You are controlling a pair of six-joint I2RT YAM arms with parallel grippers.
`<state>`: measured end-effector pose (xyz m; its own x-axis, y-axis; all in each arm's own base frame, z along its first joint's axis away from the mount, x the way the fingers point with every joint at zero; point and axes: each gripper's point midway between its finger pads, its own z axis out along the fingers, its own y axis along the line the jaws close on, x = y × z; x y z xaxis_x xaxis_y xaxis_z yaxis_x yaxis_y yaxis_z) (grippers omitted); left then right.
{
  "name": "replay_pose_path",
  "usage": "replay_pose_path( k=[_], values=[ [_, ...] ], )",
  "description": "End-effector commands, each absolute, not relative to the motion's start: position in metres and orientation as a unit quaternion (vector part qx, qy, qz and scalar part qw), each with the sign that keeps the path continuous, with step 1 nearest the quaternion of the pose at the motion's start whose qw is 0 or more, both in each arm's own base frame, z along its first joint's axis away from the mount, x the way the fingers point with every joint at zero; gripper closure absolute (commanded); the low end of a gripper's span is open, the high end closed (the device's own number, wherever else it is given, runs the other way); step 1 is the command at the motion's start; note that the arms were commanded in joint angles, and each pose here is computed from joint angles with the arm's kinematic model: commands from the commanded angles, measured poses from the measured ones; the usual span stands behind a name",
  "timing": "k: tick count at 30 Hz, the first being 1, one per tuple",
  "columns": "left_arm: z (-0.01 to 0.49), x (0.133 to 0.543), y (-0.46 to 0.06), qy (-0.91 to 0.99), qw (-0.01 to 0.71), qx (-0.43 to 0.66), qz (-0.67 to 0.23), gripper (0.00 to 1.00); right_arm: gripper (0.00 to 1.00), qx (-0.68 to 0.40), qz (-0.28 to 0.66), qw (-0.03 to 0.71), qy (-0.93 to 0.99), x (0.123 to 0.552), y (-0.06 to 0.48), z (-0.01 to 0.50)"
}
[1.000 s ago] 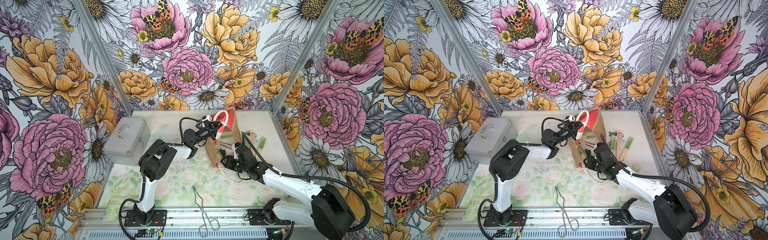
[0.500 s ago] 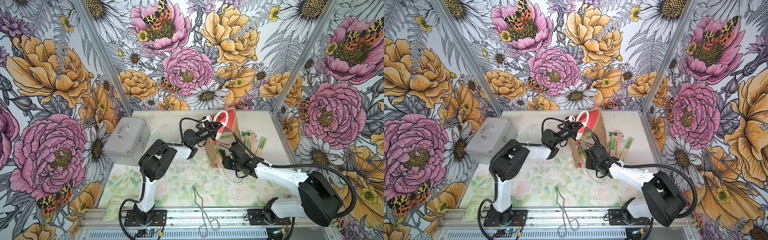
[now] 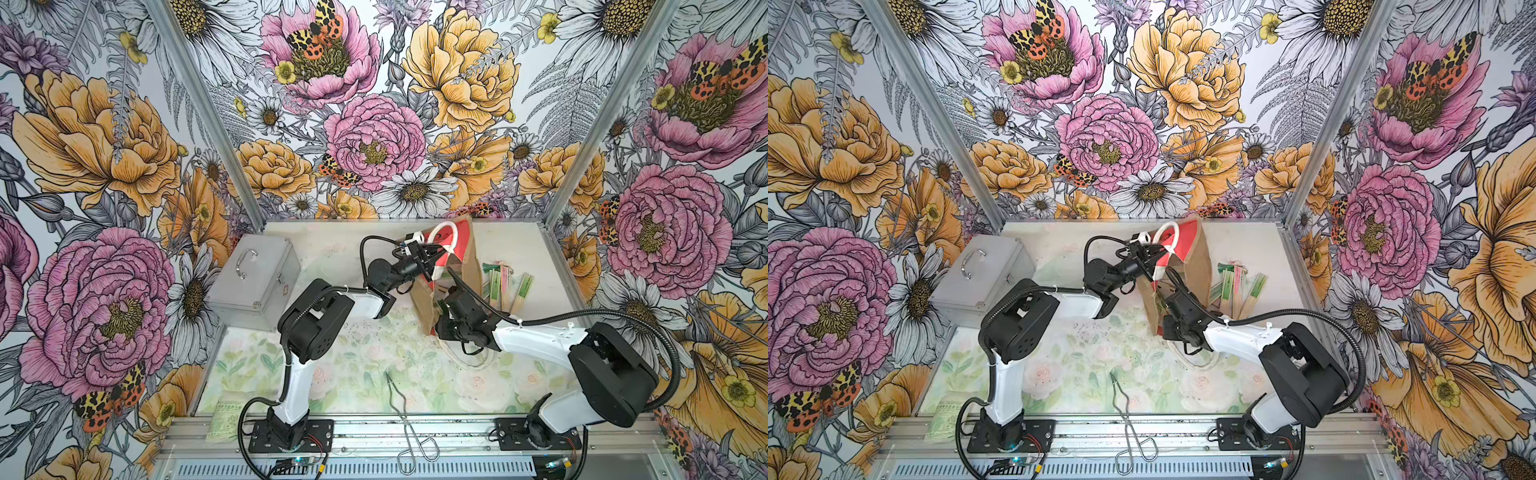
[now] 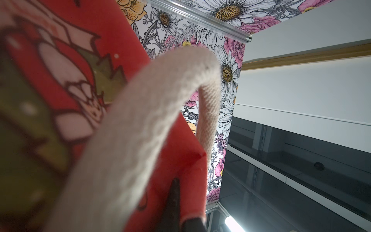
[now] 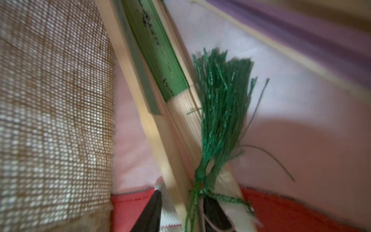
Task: Take out the folding fans from the tote bags
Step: Pick up the folding fan from the canvas bag.
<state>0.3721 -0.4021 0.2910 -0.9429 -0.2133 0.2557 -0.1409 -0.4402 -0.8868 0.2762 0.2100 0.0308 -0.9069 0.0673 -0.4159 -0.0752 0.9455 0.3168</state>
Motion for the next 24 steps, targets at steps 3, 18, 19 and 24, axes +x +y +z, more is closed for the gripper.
replay_pose_path(
  k=[3,18,19,24],
  values=[
    [0.31,0.363,-0.402,0.506,0.007,-0.157,-0.848,1.0,0.69,-0.007,0.155,0.223,0.962,0.287,0.217,0.02],
    [0.294,0.377,-0.383,0.514,0.025,-0.181,-0.838,1.0,1.0,-0.039,0.225,0.258,0.939,0.281,0.23,0.07],
    [0.29,0.38,-0.377,0.517,0.032,-0.184,-0.835,1.0,1.0,-0.046,0.245,0.262,0.932,0.278,0.234,0.082],
    [0.272,0.395,-0.343,0.528,0.069,-0.21,-0.82,1.0,1.0,-0.058,0.369,0.25,0.893,0.26,0.244,0.139]
  ],
)
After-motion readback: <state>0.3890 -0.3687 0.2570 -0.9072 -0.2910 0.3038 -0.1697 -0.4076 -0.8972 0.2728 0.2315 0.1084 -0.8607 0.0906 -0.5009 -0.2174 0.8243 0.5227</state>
